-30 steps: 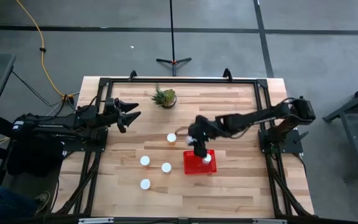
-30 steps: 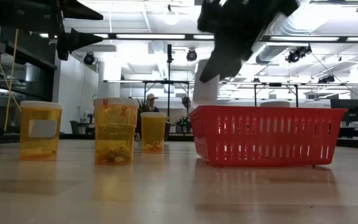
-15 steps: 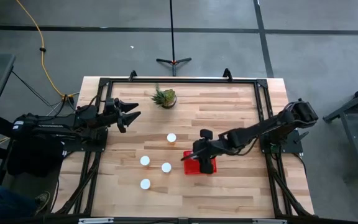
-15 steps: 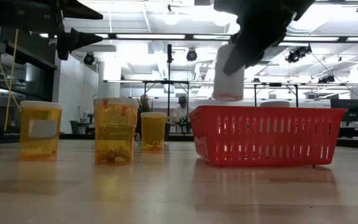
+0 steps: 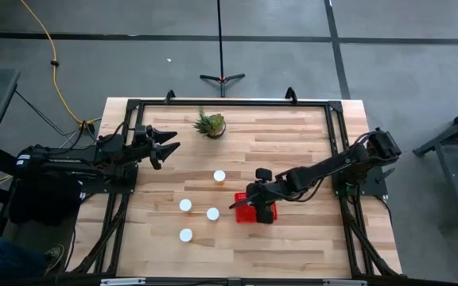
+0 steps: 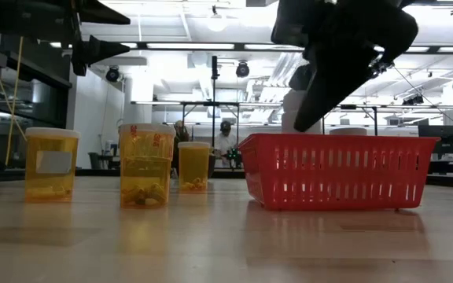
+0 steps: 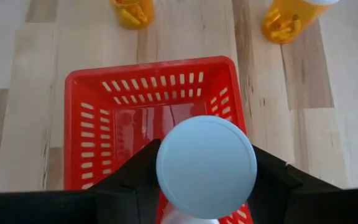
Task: Pick and place pill bottles into a basket
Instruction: Put the white pill bottle into the red bin
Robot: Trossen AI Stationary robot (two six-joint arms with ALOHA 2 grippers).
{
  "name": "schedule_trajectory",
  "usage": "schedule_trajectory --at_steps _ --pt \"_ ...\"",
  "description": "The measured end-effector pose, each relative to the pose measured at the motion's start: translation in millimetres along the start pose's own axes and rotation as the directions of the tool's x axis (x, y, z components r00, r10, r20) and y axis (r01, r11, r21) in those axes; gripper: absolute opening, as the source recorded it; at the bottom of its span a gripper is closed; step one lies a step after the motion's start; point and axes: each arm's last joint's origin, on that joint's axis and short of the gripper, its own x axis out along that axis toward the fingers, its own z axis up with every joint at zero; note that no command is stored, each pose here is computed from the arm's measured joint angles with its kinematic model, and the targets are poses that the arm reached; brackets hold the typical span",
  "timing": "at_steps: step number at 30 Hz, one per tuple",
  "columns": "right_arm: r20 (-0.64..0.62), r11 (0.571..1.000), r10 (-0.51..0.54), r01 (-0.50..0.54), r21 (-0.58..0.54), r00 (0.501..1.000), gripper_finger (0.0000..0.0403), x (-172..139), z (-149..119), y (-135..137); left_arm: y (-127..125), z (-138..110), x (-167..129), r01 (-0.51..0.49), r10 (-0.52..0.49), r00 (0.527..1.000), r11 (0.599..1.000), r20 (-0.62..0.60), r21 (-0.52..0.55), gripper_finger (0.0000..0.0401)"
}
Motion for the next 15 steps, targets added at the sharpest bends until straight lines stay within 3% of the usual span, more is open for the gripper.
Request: schedule_trajectory --at_steps 15 --pt "-0.051 1.0 0.009 -0.009 -0.001 0.999 0.0172 22 -4 -4 0 0 0 -0.004 0.004 1.0 1.0 0.001 0.0 0.0314"
